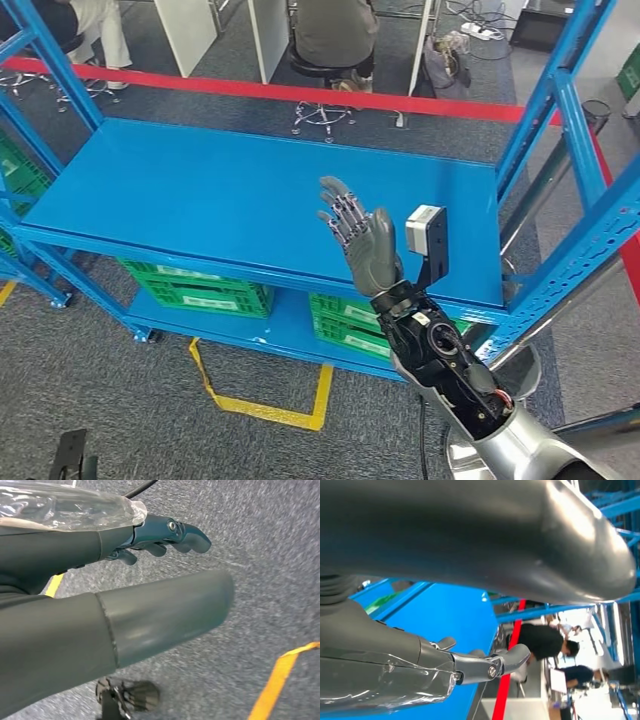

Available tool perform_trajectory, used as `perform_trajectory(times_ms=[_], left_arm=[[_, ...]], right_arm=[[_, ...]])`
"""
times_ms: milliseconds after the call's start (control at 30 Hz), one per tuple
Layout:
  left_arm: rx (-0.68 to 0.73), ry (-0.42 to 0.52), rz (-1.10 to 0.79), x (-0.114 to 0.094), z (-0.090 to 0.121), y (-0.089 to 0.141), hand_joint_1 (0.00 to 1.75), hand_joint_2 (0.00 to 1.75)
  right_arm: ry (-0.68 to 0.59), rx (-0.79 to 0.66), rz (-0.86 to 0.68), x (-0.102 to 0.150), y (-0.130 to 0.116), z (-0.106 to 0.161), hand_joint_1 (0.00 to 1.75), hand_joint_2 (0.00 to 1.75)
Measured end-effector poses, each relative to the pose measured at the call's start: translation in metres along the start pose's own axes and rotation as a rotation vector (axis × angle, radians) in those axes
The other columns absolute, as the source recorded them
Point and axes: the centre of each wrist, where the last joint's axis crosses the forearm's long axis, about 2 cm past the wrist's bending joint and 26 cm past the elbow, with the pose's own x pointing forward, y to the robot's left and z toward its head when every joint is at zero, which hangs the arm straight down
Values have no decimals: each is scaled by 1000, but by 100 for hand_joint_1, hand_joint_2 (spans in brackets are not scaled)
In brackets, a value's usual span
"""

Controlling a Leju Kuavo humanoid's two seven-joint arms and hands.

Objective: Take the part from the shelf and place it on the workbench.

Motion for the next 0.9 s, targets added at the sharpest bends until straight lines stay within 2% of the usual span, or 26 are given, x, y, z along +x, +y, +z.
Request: perform_trajectory(times_ms=[900], left_arm=[[-5,10,-5,0,1,-2,0,0]], right_arm=[[25,-9,9,-8,-4,0,0,0]])
